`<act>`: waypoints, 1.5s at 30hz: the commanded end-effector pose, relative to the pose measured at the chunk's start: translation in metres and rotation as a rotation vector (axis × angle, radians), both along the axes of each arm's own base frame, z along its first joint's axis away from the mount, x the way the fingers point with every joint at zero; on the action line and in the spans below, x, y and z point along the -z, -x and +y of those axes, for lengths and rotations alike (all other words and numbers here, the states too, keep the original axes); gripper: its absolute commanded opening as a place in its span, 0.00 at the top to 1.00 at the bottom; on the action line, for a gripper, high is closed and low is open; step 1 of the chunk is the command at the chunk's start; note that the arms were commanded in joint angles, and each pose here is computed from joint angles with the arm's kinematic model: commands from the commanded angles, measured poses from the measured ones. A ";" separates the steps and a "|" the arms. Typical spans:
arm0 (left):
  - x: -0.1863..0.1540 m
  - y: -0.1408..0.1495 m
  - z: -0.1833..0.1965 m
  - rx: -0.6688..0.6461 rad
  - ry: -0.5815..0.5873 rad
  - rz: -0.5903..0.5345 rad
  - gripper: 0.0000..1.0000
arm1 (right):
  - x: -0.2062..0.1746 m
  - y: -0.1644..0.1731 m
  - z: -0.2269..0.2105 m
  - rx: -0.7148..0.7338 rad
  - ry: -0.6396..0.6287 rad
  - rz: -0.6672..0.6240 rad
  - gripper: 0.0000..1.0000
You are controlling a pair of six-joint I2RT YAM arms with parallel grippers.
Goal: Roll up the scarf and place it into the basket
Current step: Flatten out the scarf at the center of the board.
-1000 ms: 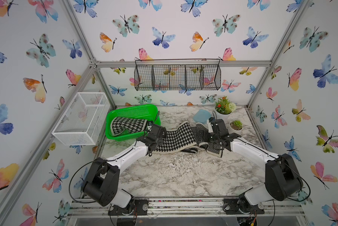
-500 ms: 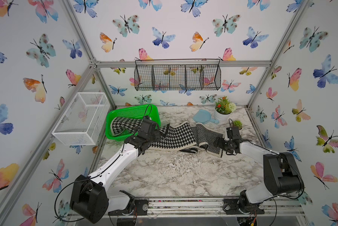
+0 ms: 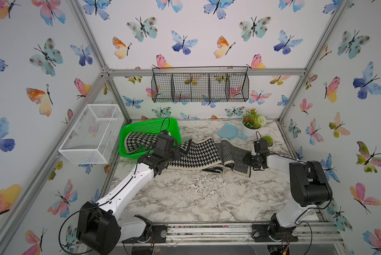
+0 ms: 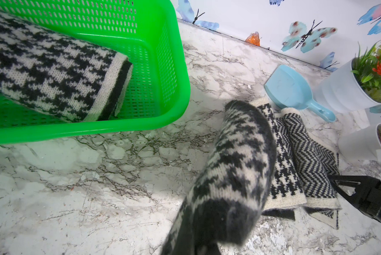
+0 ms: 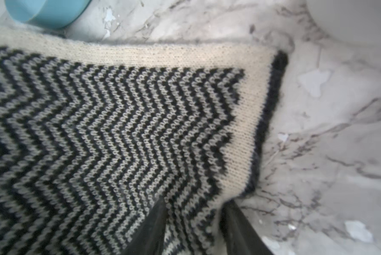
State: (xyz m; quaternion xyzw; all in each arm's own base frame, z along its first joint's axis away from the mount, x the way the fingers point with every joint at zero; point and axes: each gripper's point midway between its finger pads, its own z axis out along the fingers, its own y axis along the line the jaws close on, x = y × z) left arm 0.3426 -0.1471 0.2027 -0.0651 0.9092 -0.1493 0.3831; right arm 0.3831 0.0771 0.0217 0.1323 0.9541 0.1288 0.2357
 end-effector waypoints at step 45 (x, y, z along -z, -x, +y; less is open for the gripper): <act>-0.130 0.119 0.057 -0.118 0.345 -0.180 1.00 | -0.502 0.083 -0.128 0.278 -0.128 -0.897 0.99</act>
